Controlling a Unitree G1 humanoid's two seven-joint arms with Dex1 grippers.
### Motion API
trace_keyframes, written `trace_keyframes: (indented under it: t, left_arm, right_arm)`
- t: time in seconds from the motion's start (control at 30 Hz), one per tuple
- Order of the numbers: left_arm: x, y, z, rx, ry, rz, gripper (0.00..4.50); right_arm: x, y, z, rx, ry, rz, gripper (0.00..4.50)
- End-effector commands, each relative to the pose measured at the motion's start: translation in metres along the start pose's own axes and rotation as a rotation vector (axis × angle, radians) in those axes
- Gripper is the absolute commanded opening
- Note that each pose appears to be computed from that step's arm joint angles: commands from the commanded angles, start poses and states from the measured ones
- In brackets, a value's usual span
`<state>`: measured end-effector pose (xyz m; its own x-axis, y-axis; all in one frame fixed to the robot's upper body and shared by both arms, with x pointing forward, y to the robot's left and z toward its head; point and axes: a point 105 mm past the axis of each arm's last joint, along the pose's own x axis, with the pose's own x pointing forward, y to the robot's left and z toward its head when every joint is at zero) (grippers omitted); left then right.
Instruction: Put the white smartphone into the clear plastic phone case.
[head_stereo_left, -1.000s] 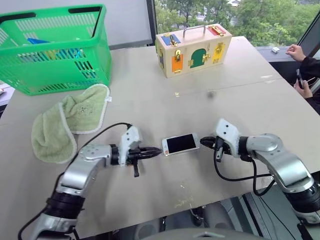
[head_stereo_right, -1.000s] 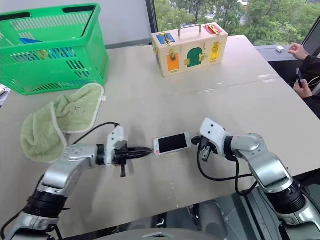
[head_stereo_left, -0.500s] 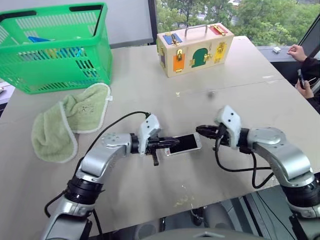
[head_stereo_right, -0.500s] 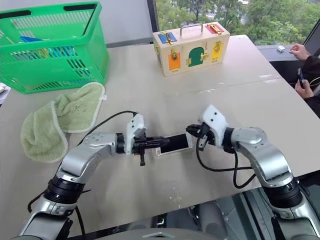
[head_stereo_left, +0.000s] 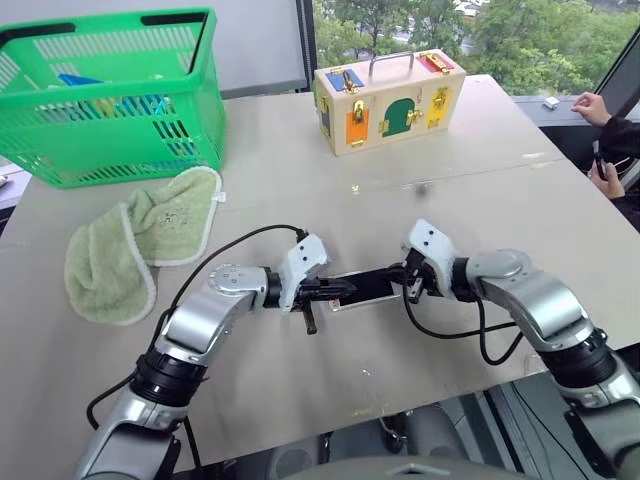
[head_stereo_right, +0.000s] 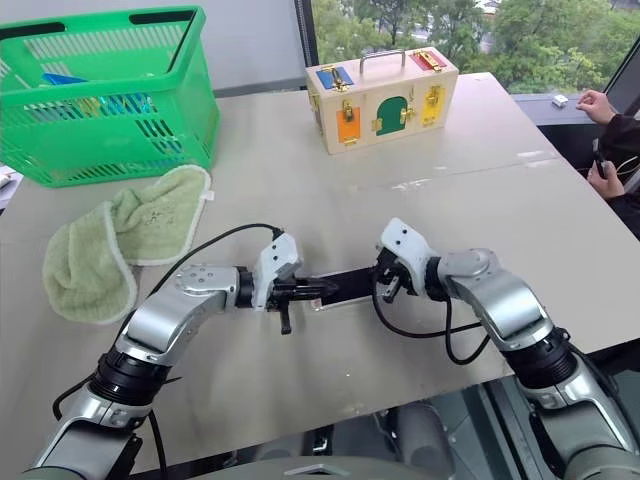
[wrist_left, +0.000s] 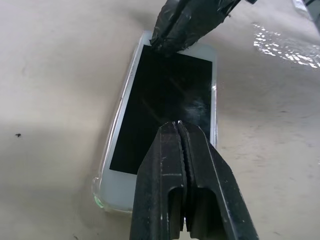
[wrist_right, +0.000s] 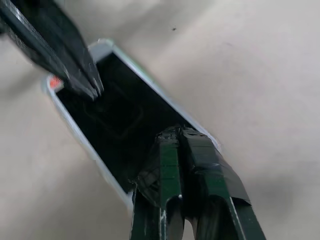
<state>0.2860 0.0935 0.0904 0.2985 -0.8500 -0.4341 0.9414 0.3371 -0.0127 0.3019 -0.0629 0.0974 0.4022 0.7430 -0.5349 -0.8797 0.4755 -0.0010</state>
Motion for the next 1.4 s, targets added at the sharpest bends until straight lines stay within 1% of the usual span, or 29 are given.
trace_keyframes:
  t: [0.03, 0.33, 0.43, 0.5, 0.53, 0.6, 0.67, 0.73, 0.8, 0.87, 1.0, 1.1, 1.2, 1.23, 1.27, 1.33, 1.4]
  left_arm:
    - [0.002, -0.001, 0.008, 0.040, 0.000, 0.007, 0.02]
    - [0.003, -0.005, 0.003, 0.035, 0.015, 0.008, 0.02]
    - [0.004, -0.007, 0.001, 0.032, 0.015, 0.007, 0.02]
    - [0.004, -0.007, 0.000, 0.030, 0.016, 0.007, 0.02]
    - [0.005, -0.006, -0.002, 0.028, 0.017, 0.007, 0.02]
    - [0.005, -0.005, -0.004, 0.023, 0.017, 0.009, 0.02]
    - [0.005, -0.004, -0.007, 0.020, 0.018, 0.011, 0.02]
    - [0.005, -0.004, -0.009, 0.018, 0.017, 0.011, 0.02]
    - [0.006, -0.004, -0.011, 0.016, 0.017, 0.012, 0.02]
    - [0.006, -0.003, -0.012, 0.016, 0.016, 0.013, 0.02]
    - [0.005, -0.003, -0.011, 0.022, 0.013, 0.017, 0.02]
    - [0.003, -0.003, -0.010, 0.028, 0.011, 0.018, 0.02]
    - [0.002, -0.005, -0.007, 0.034, 0.003, 0.023, 0.02]
    - [0.001, -0.005, -0.006, 0.036, -0.004, 0.028, 0.02]
    - [0.000, -0.005, -0.003, 0.036, -0.022, 0.035, 0.02]
    - [-0.004, -0.003, 0.005, 0.012, -0.085, 0.067, 0.02]
    - [-0.009, -0.001, 0.016, 0.003, -0.165, 0.094, 0.02]
  right_arm:
    - [0.010, 0.006, -0.052, 0.129, 0.189, 0.032, 0.00]
    - [0.017, 0.011, -0.098, 0.164, 0.337, 0.040, 0.00]
    - [0.017, 0.009, -0.104, 0.162, 0.357, 0.042, 0.00]
    - [0.017, 0.007, -0.102, 0.139, 0.350, 0.035, 0.00]
    - [0.015, 0.004, -0.095, 0.121, 0.323, 0.026, 0.00]
    - [0.011, 0.003, -0.073, 0.071, 0.213, 0.032, 0.00]
    - [0.001, 0.009, -0.058, 0.053, 0.144, 0.061, 0.00]
    - [-0.008, 0.019, -0.055, 0.050, 0.136, 0.104, 0.00]
    - [-0.017, 0.029, -0.062, 0.035, 0.187, 0.140, 0.00]
    - [-0.018, 0.031, -0.072, 0.035, 0.239, 0.132, 0.00]
    - [-0.009, 0.022, -0.094, 0.017, 0.348, 0.076, 0.00]
    - [-0.003, 0.015, -0.103, 0.018, 0.390, 0.054, 0.00]
    - [-0.001, 0.008, -0.111, -0.021, 0.424, 0.029, 0.00]
    - [-0.001, 0.007, -0.108, -0.027, 0.401, 0.022, 0.00]
    - [0.001, 0.007, -0.098, -0.025, 0.340, 0.016, 0.00]
    - [0.002, 0.008, -0.064, -0.029, 0.134, 0.008, 0.00]
    - [-0.004, 0.010, -0.035, -0.041, -0.043, -0.004, 0.00]
